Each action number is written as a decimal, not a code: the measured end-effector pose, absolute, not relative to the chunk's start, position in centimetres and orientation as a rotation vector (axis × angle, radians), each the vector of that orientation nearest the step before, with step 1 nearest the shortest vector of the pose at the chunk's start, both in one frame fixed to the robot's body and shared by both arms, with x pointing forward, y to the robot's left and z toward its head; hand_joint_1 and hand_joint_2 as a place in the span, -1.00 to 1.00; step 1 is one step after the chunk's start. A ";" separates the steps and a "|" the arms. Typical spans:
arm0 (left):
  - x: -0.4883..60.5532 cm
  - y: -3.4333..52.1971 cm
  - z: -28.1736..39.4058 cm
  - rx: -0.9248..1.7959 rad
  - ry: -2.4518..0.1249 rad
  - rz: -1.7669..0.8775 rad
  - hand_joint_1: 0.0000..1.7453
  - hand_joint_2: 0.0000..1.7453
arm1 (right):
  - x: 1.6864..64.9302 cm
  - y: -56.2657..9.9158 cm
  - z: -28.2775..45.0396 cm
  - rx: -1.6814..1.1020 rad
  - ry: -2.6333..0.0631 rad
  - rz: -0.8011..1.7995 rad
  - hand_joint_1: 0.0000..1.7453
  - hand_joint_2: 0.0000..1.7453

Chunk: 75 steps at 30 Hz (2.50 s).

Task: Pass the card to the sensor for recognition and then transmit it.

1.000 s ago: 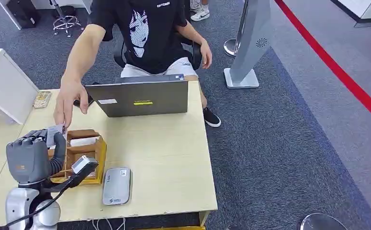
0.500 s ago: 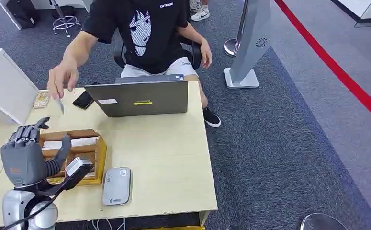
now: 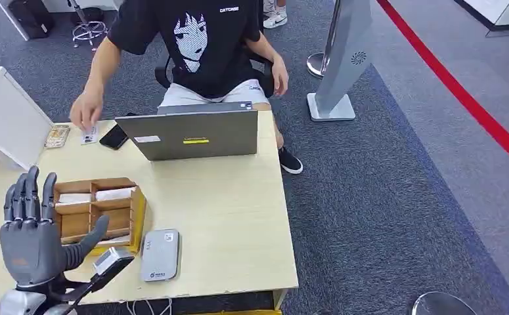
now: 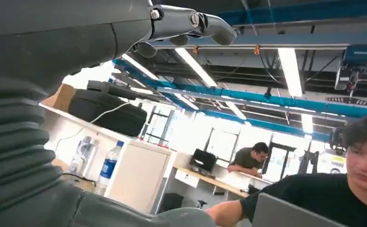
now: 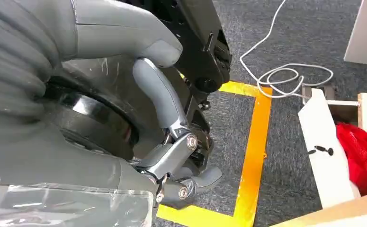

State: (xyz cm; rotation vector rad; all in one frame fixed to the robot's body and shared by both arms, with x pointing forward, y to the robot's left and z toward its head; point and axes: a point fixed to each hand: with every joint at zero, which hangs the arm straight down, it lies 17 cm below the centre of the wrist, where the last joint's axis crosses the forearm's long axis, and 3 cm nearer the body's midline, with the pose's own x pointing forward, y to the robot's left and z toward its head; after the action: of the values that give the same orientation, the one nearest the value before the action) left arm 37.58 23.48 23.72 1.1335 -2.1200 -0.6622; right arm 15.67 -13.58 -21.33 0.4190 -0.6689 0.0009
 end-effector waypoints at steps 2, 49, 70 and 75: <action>36.7 23.1 22.8 1.155 -2.097 -0.707 -1.00 1.00 | 15.6 -13.6 -21.3 0.418 -0.671 -0.006 -1.00 1.00; 36.8 38.1 7.5 1.473 -1.454 -1.084 -1.00 1.00 | 14.8 -13.7 -21.5 0.423 -0.653 -0.012 -1.00 1.00; 38.3 34.0 7.0 1.404 -1.523 -1.112 -1.00 1.00 | 15.1 -13.6 -21.5 0.423 -0.654 -0.005 -1.00 1.00; 38.4 33.3 7.0 1.393 -1.536 -1.119 -1.00 1.00 | 15.1 -13.6 -21.5 0.424 -0.654 -0.003 -1.00 1.00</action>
State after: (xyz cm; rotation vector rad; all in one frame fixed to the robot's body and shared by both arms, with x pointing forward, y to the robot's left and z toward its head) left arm 38.37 33.30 7.00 1.3932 -1.5357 -1.1191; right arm 15.08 -13.60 -21.49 0.4237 -0.6543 -0.0029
